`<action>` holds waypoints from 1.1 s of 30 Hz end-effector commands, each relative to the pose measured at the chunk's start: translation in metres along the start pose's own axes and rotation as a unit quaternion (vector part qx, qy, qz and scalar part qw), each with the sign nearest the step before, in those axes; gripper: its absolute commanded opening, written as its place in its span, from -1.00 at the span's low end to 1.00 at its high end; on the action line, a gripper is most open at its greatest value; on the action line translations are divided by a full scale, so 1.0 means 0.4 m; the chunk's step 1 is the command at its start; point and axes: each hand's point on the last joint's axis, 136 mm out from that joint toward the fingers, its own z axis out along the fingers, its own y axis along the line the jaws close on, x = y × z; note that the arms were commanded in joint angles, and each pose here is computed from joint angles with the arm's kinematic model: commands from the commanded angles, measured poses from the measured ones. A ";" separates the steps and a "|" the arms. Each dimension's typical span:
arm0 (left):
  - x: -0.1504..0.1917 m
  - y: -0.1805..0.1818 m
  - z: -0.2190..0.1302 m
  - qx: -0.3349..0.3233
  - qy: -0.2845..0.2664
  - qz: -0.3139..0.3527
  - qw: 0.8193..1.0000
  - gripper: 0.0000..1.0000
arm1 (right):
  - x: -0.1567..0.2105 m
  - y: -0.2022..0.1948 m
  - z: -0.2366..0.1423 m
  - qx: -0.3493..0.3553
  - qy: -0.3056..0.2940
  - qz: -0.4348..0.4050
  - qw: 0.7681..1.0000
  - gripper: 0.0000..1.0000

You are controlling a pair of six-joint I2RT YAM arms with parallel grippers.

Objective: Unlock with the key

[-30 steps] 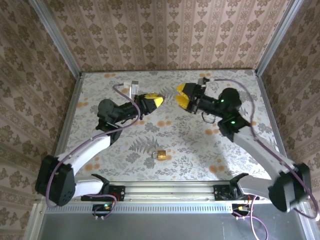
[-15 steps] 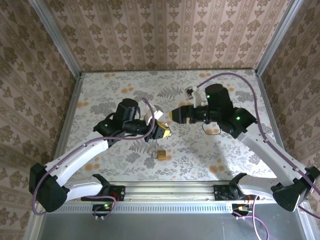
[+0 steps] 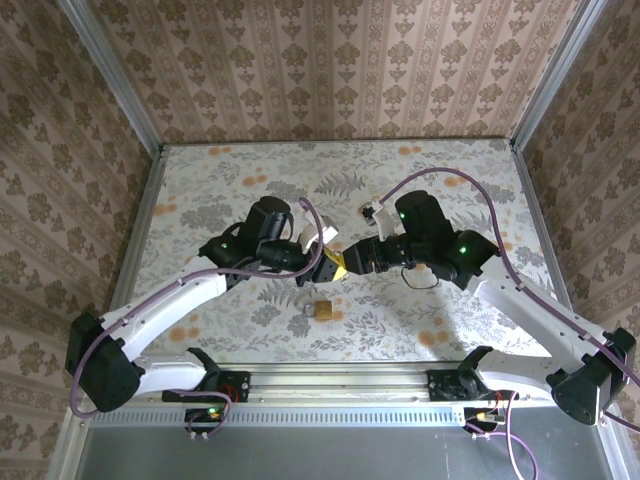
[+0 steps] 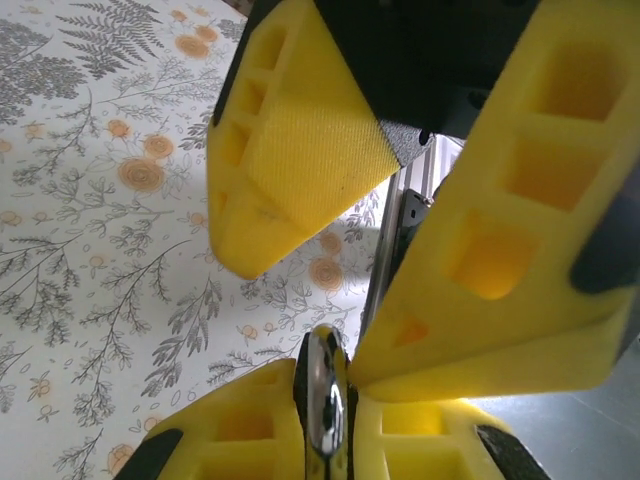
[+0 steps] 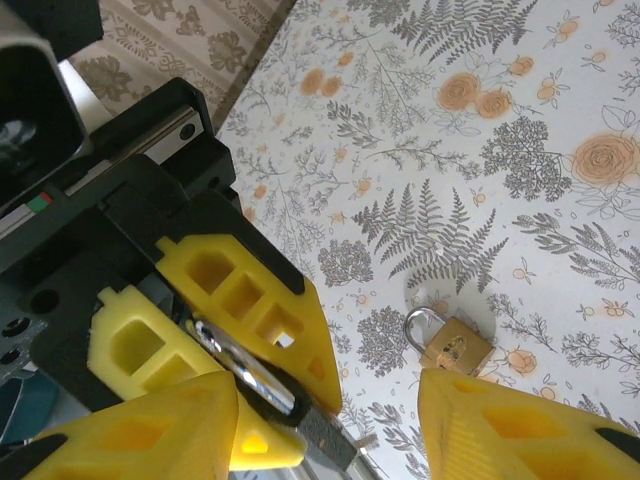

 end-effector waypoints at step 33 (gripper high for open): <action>0.001 0.002 0.079 0.047 0.021 0.003 0.999 -0.43 | 0.002 0.000 -0.004 -0.011 -0.048 -0.011 0.999 -1.00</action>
